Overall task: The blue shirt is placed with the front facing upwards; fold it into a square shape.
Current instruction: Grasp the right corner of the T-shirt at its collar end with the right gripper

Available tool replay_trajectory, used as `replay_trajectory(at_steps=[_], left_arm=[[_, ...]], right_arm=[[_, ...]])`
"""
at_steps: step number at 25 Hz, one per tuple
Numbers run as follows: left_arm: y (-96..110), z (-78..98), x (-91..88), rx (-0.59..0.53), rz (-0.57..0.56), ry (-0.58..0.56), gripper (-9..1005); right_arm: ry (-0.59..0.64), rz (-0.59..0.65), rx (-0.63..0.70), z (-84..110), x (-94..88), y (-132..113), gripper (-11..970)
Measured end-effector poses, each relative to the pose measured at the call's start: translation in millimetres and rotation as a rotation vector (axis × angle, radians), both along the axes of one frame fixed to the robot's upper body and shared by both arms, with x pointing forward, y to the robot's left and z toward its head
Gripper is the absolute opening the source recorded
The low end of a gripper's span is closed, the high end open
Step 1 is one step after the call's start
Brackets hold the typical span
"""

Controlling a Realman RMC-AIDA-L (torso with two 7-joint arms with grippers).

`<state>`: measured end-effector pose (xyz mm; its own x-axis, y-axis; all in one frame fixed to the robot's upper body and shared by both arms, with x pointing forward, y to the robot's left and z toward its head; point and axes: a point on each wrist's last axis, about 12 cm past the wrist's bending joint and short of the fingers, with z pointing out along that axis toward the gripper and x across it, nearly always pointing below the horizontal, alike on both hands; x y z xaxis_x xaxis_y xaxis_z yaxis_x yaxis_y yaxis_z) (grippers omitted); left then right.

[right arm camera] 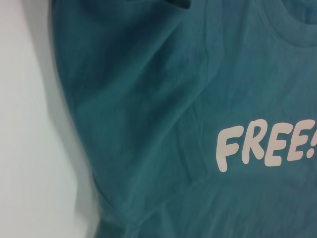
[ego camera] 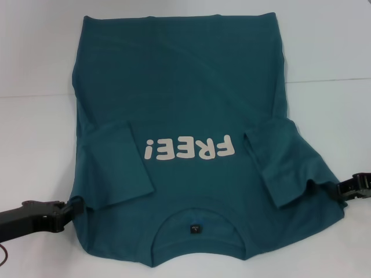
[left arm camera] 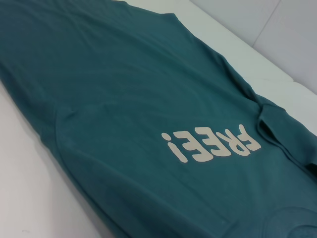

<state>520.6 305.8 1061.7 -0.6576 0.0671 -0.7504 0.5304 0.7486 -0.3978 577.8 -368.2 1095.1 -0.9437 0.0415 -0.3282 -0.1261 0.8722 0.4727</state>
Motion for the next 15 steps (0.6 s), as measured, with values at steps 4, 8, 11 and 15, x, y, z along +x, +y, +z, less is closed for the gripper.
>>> replay_trajectory(at_steps=[4, 8, 11, 15], left_arm=[[-0.1, 0.0, 0.0, 0.000, -0.001, 0.000, 27], [0.3, 0.1, -0.3, -0.002, 0.001, 0.000, 27], [0.4, 0.2, -0.8, -0.006, -0.001, 0.002, 27], [0.4, 1.5, -0.1, -0.014, 0.002, -0.004, 27]], right_arm=[[-0.009, 0.000, -0.008, 1.8, 0.4, -1.8, 372], [-0.014, 0.002, -0.014, 2.6, -0.5, -3.0, 288], [-0.012, 0.008, -0.014, 2.7, -1.2, -2.9, 225], [-0.021, 0.014, -0.018, 8.2, -1.7, -5.2, 135]])
